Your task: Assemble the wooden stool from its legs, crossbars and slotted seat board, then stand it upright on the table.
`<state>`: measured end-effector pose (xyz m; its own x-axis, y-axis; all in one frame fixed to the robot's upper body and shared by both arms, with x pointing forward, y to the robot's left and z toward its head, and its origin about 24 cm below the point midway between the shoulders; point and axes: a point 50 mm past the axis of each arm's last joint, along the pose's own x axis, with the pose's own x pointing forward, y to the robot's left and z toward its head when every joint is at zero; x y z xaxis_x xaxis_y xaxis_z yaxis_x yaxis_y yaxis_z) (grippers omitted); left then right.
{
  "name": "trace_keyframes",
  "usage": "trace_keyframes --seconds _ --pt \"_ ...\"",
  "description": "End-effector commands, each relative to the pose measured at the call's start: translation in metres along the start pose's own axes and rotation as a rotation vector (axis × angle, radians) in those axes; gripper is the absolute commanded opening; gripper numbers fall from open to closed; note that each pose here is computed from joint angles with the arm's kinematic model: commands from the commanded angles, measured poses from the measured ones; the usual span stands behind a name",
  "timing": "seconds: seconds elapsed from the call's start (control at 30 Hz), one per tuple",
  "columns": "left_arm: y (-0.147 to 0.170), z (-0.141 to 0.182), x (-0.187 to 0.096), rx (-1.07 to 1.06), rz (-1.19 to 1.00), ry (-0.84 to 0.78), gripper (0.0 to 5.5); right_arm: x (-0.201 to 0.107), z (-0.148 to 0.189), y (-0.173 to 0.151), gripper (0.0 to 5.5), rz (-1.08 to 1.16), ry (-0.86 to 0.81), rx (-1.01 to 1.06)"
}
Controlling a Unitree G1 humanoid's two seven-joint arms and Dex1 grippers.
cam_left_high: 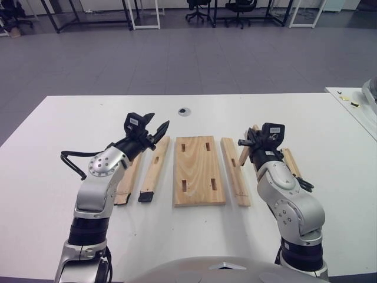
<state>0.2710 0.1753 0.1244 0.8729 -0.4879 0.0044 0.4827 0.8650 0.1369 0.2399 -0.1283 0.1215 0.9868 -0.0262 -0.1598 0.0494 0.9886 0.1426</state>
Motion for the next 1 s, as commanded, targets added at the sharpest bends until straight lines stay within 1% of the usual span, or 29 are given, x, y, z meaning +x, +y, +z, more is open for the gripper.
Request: trace_keyframes --seconds 0.03,0.37,0.67,1.0 --pt "0.004 0.002 0.003 0.023 0.002 0.014 2.8 0.004 -0.002 0.001 0.42 0.004 -0.009 0.005" --pt "0.004 0.002 0.006 0.026 0.01 0.002 2.8 0.012 -0.005 0.005 0.42 0.062 -0.013 0.0" --pt "0.003 0.001 0.005 0.028 0.019 0.003 2.8 0.011 -0.006 0.01 0.42 0.088 -0.013 0.013" --pt "0.005 0.001 0.006 0.03 0.025 0.002 2.8 0.016 -0.036 -0.004 0.42 0.035 0.105 0.027"
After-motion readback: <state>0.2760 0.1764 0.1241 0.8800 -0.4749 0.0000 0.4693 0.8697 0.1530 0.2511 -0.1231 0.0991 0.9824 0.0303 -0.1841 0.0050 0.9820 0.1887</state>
